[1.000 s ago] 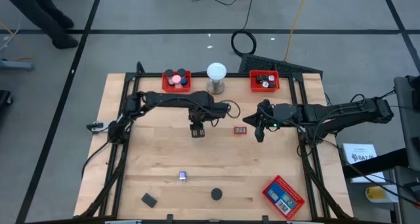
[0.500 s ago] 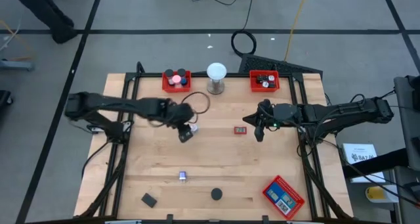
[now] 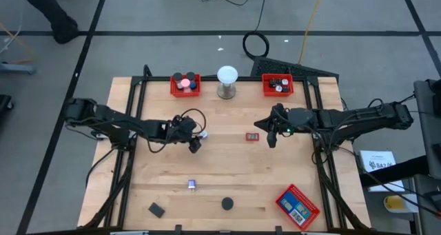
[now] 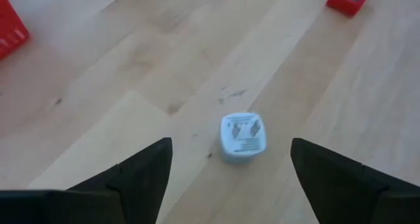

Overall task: Pick & Place Office items
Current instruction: Put the blue charger adapter into the top right red bin

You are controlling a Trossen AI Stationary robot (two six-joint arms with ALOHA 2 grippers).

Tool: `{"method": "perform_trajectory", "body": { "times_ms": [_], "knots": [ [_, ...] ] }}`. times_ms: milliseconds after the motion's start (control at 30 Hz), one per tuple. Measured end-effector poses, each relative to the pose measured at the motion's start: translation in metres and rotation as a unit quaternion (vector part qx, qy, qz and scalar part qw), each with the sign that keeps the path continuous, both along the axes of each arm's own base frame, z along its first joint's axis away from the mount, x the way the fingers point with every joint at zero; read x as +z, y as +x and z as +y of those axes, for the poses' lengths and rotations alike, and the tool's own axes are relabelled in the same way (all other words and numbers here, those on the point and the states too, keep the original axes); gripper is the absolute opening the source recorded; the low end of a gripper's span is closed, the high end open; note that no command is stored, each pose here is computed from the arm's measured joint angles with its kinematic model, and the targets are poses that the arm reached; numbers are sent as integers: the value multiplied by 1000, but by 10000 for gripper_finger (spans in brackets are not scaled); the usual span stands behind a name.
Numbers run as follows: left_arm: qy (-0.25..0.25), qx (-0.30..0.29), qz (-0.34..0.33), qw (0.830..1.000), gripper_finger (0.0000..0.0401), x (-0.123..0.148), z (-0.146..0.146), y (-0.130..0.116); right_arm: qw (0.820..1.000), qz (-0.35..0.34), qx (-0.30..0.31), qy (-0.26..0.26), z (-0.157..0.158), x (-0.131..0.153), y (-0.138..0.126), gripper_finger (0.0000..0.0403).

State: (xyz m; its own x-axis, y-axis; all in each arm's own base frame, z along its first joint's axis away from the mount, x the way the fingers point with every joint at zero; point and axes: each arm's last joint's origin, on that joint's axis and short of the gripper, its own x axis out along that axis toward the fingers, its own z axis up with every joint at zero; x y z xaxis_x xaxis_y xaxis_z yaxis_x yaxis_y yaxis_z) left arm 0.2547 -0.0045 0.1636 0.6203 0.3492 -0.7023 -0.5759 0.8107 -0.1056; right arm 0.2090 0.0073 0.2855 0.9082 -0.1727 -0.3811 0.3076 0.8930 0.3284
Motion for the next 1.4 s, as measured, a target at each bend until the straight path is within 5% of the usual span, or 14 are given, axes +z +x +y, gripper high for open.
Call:
{"method": "perform_trajectory", "body": {
  "times_ms": [433, 800, 1067, 1267, 1400],
  "knots": [
    [-2, -15, -11, 1000, 284, -35, 3, 21, 1000, -12, 2, -4, 0, 2, 1, 0],
    [-20, -5, -30, 999, 125, -38, 7, 25, 1000, -12, 1, -2, 0, 2, 1, 0],
    [-18, -3, -72, 997, 124, -22, 28, 39, 1000, -12, 2, -4, 0, 2, 1, 0],
    [23, -23, -99, 995, 124, 6, 53, 74, 1000, -10, 5, -12, 0, 2, 1, 0],
    [19, -49, -93, 994, 124, 1, 70, 104, 1000, -9, 7, -16, 0, 2, 1, 0]
  ]
}}
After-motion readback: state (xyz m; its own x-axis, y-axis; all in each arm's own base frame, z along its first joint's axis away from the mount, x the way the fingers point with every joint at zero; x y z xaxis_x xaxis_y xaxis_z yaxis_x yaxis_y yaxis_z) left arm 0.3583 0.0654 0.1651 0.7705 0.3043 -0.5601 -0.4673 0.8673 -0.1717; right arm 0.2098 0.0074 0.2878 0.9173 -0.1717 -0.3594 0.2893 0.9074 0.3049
